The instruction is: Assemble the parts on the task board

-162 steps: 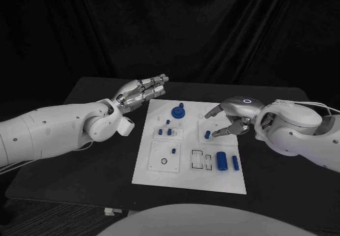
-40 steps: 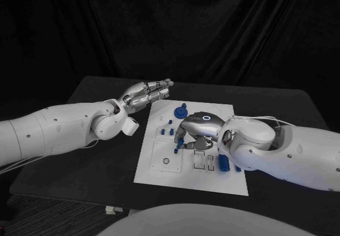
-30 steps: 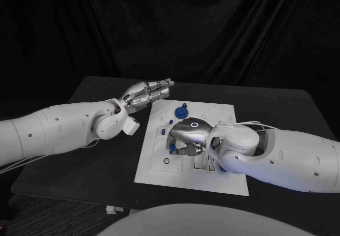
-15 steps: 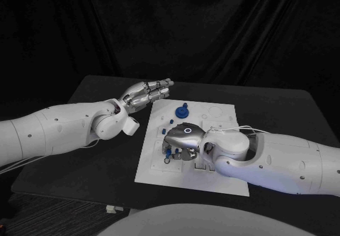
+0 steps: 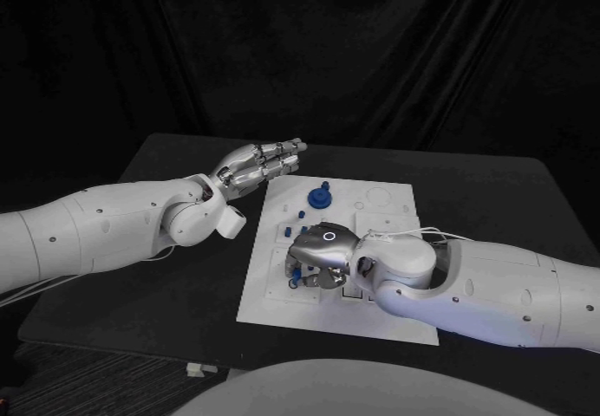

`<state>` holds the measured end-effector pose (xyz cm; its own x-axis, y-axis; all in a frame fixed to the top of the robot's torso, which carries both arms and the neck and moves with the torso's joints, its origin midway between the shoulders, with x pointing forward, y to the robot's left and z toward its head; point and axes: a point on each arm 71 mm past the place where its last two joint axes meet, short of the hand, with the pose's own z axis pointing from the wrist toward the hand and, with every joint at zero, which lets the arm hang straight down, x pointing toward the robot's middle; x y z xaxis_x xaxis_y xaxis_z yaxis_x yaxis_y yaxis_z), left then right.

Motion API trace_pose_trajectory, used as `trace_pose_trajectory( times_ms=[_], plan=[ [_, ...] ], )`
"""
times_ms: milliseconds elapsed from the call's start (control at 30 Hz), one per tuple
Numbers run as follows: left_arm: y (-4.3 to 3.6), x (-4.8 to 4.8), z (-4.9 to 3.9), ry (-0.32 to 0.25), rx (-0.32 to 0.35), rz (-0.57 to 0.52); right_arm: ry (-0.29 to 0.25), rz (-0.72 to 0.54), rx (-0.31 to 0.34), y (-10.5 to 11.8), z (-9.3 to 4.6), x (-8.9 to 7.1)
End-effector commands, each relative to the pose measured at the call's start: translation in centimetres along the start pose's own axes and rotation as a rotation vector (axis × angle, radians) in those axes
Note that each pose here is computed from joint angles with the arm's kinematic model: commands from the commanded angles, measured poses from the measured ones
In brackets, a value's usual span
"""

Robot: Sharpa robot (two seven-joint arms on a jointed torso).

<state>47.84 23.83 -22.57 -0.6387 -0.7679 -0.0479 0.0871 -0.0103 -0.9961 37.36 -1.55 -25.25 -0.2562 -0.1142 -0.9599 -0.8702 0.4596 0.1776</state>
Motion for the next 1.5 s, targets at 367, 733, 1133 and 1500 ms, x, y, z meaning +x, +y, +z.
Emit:
trace_pose_trajectory(
  times_ms=[367,733,1133,1500],
  plan=[
    [-0.04,0.11,0.18,0.003,0.012,-0.010,0.001,0.003,-0.007,0.5,0.2,0.6],
    [0.03,0.17,0.29,0.009,0.009,-0.013,0.001,0.005,-0.003,0.5,0.4,0.8],
    [0.06,0.19,0.33,0.012,0.007,-0.015,-0.002,0.008,0.009,0.3,0.6,1.1],
    [0.11,0.13,0.29,0.013,0.004,-0.016,0.034,0.009,0.011,0.2,0.3,1.5]
  ],
)
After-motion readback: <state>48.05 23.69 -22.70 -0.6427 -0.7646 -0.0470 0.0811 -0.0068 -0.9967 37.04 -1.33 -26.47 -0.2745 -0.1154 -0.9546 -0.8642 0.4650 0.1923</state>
